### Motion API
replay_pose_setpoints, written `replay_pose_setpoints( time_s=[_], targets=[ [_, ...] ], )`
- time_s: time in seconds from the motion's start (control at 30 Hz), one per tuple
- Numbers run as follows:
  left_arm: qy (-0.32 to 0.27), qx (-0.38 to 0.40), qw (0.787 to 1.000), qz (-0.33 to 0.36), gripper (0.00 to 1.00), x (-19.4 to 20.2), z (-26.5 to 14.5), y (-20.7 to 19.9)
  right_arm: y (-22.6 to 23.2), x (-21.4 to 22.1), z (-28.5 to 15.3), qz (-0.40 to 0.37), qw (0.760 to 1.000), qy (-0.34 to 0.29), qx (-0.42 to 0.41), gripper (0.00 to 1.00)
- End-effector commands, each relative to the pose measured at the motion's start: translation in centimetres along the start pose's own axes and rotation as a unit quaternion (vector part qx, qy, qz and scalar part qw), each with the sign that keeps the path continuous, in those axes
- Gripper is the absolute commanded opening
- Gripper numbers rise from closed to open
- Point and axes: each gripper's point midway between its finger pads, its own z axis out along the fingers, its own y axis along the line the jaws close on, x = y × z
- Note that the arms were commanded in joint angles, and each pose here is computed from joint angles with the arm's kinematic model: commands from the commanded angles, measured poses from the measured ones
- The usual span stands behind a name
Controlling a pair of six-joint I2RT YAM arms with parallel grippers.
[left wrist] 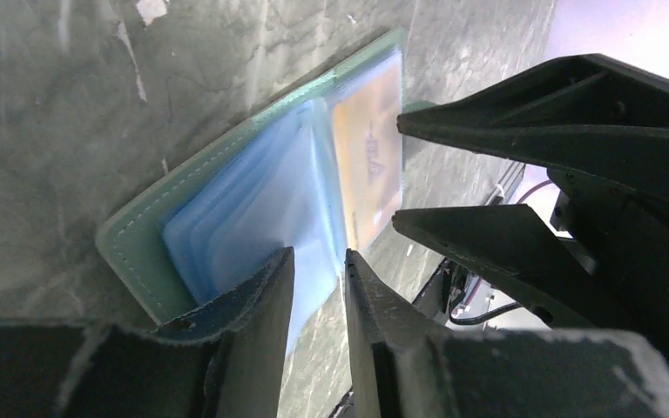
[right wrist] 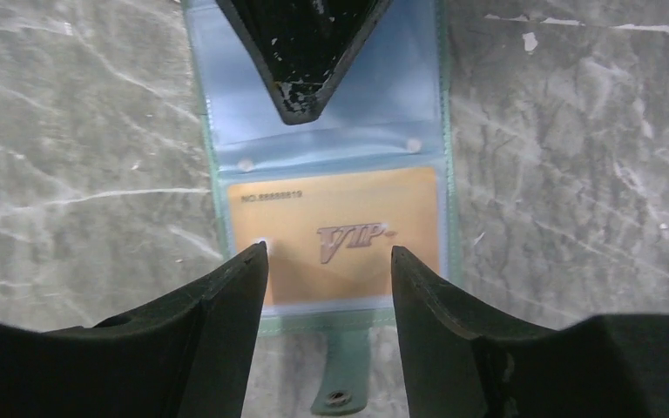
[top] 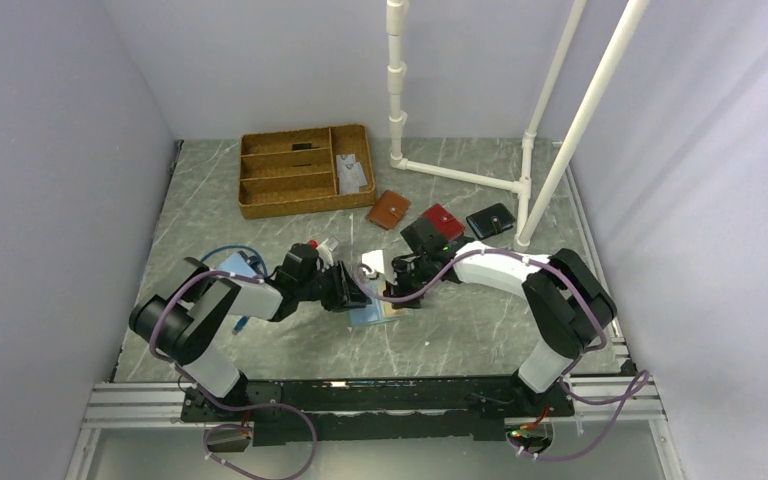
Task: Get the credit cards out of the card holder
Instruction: Open the card holder at the center of the board.
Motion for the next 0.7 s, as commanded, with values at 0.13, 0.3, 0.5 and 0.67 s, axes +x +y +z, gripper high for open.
replay_pose_setpoints(
  time_s=[0.13, 0.3, 0.5, 0.67],
  targets=[
    [-0.008, 0.005, 1.000, 0.013, 0.34, -0.6, 0.5, -0.3, -1.8, 1.1, 1.5, -0.081, 0.994, 0.063, 0.048, 0.55],
    [-0.004, 0.004, 1.000, 0.010, 0.35, -0.2, 0.6, 0.2, -1.1, 1.7, 2.3, -0.085, 0.992, 0.090, 0.037, 0.34],
    [-0.001, 0.002, 1.000, 0.008, 0.36, 0.0, 0.6, 0.5, -0.5, -1.0, 2.2, -0.040, 0.997, 0.057, 0.014, 0.00],
    [0.001, 0.006, 1.000, 0.007, 0.36, 0.0, 0.8, 0.4, 0.8, -4.4, 1.9, 0.043, 0.998, 0.008, -0.046, 0.00]
  ],
)
